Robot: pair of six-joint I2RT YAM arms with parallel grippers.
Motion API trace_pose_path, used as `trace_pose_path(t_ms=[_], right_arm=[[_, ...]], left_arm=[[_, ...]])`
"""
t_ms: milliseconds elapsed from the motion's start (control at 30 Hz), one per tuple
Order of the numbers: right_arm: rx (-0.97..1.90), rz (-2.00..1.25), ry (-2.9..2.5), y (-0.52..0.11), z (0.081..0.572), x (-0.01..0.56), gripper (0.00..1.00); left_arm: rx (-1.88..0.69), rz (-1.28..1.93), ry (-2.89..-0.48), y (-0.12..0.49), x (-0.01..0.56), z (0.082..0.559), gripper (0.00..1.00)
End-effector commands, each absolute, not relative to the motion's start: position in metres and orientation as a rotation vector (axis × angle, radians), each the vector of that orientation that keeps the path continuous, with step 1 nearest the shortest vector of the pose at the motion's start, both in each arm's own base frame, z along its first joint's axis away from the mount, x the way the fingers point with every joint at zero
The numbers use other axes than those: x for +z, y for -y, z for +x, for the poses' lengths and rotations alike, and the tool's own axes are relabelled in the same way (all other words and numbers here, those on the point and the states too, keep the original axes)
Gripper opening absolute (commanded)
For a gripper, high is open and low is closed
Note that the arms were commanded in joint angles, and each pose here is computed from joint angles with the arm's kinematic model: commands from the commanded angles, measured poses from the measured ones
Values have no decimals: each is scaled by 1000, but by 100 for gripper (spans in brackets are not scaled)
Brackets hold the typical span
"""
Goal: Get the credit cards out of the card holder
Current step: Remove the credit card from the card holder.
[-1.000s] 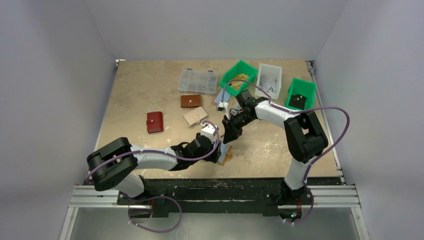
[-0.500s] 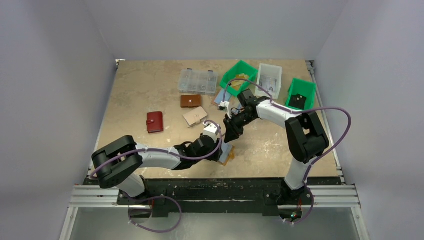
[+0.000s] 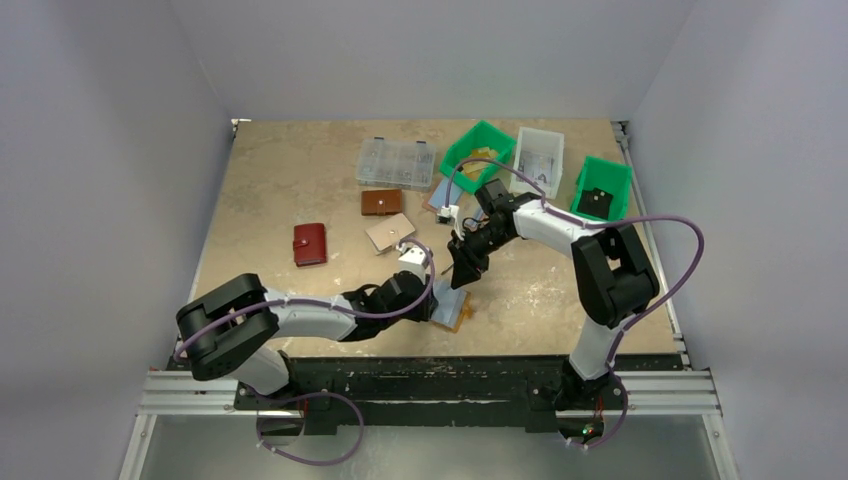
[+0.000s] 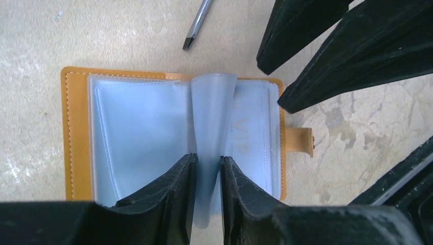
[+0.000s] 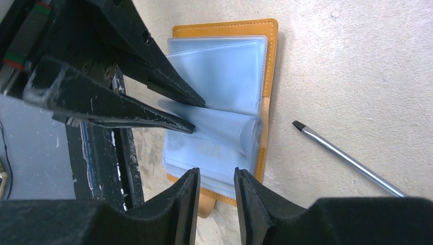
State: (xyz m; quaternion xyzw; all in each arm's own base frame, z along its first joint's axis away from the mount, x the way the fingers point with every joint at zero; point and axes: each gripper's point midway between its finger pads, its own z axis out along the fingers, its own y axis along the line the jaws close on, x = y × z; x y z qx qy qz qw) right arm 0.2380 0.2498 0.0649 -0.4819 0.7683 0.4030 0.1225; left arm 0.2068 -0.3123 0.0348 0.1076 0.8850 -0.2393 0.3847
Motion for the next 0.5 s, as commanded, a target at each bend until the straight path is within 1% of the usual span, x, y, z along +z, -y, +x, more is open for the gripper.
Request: trace_pose_path(t_ms=[0, 233, 467], right_arm=[[1115, -1462, -2137, -252, 244, 83, 40], [990, -1512, -2175, -252, 244, 63, 40], [937, -1588, -2181, -265, 235, 49, 39]], left_arm=[[-797, 199, -2287, 314, 40, 196, 26], [-1065, 18, -2287, 300, 44, 194, 28], [-1158, -23, -2278, 301, 48, 188, 30]])
